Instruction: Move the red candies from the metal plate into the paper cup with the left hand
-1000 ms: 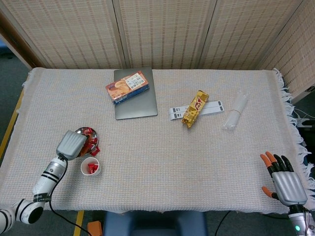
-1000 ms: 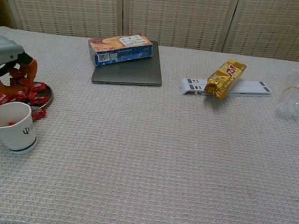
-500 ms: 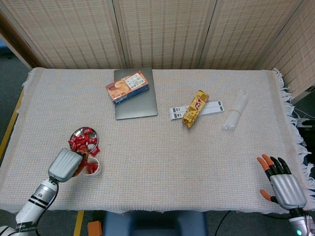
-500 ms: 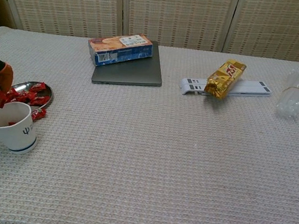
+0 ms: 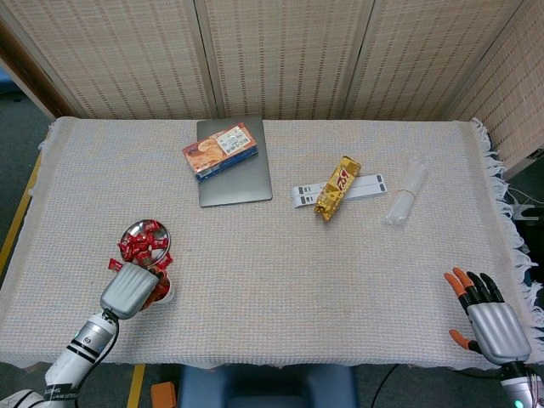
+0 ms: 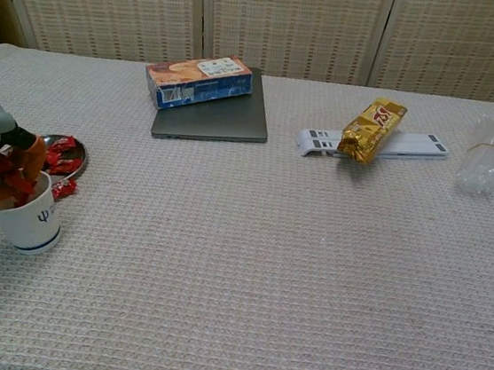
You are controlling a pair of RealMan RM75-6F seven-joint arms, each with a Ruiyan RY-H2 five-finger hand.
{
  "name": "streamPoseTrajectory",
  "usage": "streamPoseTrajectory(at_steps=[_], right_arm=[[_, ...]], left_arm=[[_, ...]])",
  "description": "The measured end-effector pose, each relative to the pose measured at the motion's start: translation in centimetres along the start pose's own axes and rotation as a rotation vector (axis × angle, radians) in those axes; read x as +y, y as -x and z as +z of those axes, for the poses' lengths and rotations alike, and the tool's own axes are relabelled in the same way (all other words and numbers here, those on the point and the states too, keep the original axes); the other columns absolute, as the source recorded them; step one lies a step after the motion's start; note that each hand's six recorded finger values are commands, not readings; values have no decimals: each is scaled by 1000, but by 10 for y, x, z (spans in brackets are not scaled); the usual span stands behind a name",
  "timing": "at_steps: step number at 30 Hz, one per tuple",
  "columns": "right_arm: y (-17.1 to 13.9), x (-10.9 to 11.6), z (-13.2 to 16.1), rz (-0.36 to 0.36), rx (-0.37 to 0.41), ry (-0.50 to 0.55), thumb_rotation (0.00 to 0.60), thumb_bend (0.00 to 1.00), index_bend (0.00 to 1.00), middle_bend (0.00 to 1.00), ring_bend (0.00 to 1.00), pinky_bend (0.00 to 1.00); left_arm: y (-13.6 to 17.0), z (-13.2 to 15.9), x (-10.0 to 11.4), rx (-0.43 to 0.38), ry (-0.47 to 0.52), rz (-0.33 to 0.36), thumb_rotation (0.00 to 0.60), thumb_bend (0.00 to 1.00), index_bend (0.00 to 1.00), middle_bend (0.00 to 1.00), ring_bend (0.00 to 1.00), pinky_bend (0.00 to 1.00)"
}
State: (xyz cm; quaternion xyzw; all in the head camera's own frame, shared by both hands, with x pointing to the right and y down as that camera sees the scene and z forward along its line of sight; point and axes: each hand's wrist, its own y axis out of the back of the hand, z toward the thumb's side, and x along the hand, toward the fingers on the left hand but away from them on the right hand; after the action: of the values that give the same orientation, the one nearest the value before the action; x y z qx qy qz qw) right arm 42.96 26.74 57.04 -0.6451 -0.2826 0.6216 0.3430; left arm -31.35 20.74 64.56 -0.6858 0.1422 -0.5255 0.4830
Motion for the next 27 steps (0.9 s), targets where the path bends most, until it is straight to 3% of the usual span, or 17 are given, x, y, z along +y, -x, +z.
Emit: streamPoseTrajectory(at_steps=[18, 27], right_arm=[[1, 0, -2, 0, -14, -1, 600, 111, 0, 0, 0, 0], [2, 0, -2, -1, -17, 0, 600, 111, 0, 0, 0, 0]], left_arm=[[-5, -2, -9, -18, -13, -21, 600, 511, 349, 558, 686, 1000], [-1, -2, -5, -33, -8, -33, 600, 493, 288, 505, 686, 1000]])
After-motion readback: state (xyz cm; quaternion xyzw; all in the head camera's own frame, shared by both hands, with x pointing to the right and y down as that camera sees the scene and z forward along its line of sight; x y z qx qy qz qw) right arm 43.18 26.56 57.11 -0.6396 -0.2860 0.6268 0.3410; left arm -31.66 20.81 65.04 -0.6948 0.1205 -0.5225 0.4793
